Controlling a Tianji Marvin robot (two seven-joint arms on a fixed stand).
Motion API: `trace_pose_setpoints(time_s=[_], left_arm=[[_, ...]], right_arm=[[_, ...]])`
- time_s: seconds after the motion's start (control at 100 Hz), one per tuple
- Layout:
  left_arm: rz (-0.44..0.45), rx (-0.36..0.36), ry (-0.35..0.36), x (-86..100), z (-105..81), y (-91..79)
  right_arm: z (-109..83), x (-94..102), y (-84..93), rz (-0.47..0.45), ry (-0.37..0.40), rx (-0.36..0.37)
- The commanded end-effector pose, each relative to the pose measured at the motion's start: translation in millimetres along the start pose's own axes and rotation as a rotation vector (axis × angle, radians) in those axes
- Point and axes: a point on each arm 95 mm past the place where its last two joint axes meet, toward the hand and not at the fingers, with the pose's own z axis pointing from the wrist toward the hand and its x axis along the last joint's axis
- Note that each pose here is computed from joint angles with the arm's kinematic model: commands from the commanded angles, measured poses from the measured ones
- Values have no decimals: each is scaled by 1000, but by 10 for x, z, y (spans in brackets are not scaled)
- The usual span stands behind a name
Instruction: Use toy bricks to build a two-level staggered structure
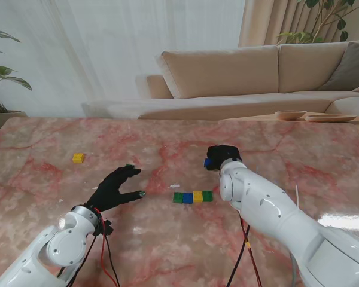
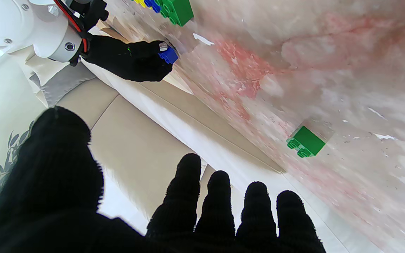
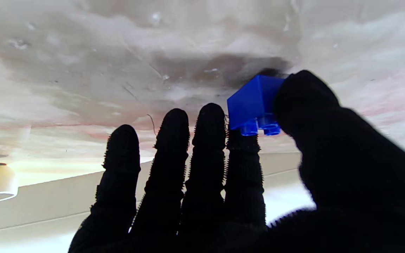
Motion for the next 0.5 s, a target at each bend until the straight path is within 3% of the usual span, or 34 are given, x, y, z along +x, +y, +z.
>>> trace_pose_setpoints(time_s=[0.0,0.49], left_arm=[[-2,-3,-2,-8,-13,37],[2,-7,13,22,-9,73]], right_arm=[[-59,-70,-116,4,-12,25],[-341,-179,-236,5,9,7]])
